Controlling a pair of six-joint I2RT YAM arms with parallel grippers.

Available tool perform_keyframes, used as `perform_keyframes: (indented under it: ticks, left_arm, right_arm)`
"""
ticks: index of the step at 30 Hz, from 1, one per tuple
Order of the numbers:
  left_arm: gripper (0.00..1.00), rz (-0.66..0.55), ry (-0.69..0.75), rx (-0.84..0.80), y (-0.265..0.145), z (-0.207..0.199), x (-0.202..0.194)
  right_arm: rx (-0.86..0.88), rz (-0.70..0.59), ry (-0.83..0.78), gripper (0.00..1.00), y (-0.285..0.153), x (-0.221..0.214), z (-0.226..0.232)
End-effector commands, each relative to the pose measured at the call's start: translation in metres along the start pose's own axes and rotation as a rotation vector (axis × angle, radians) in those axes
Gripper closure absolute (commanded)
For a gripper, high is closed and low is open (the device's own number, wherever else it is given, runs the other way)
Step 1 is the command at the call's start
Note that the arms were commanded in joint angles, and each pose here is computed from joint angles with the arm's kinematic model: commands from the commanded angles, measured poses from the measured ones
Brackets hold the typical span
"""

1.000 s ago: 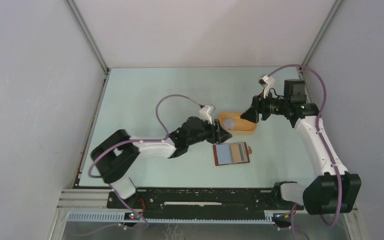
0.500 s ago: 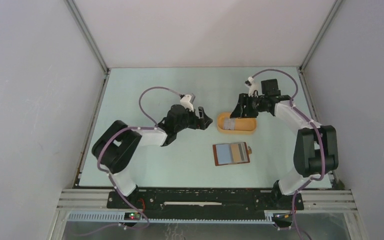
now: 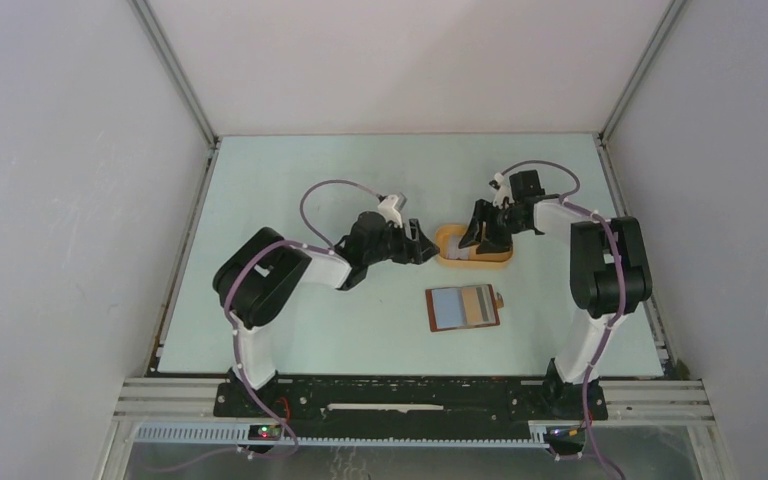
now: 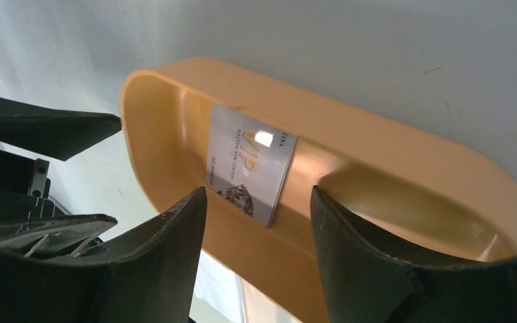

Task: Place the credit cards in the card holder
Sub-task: Pick up the credit card from the storage box.

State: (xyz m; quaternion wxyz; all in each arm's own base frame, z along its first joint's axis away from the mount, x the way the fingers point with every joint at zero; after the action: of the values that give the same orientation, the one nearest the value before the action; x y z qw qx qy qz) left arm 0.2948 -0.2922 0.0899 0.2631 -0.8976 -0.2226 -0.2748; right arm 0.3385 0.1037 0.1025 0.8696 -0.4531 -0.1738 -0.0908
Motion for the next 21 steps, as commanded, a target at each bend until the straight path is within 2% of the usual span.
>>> perform_keyframes:
  ticks: [1,7,13,21]
  left_arm:
    - [0.28,-0.014,-0.013,-0.063,0.021,-0.022,0.01]
    - [0.38,0.029,-0.003,0.015,0.035,-0.019,0.004]
    - [0.48,0.064,-0.001,0.018,0.041,-0.018,-0.001]
    - [0.55,0.075,-0.009,0.002,0.043,-0.019,-0.002]
  right_arm:
    - [0.005,-0.017,0.03,0.33,0.003,0.013,0.0]
    - [0.008,0.007,0.019,0.32,0.01,0.011,0.004]
    - [0.044,0.044,0.028,0.32,0.019,0.009,0.008]
    - [0.13,0.08,0.031,0.33,0.03,0.008,0.022]
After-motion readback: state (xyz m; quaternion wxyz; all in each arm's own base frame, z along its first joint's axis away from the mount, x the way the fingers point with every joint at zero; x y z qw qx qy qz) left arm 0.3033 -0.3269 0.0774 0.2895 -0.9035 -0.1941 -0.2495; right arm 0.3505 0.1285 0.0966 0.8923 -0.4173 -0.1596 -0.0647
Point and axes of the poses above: each gripper's point midway between its finger pads, its own y axis out along the fingers, its own z axis along the line the jaws close on, x = y × z, the point moved 8 cm from there along -y, back along the fingers, and after that the axes turned 9 degrees about -y, right-handed, at the moved point
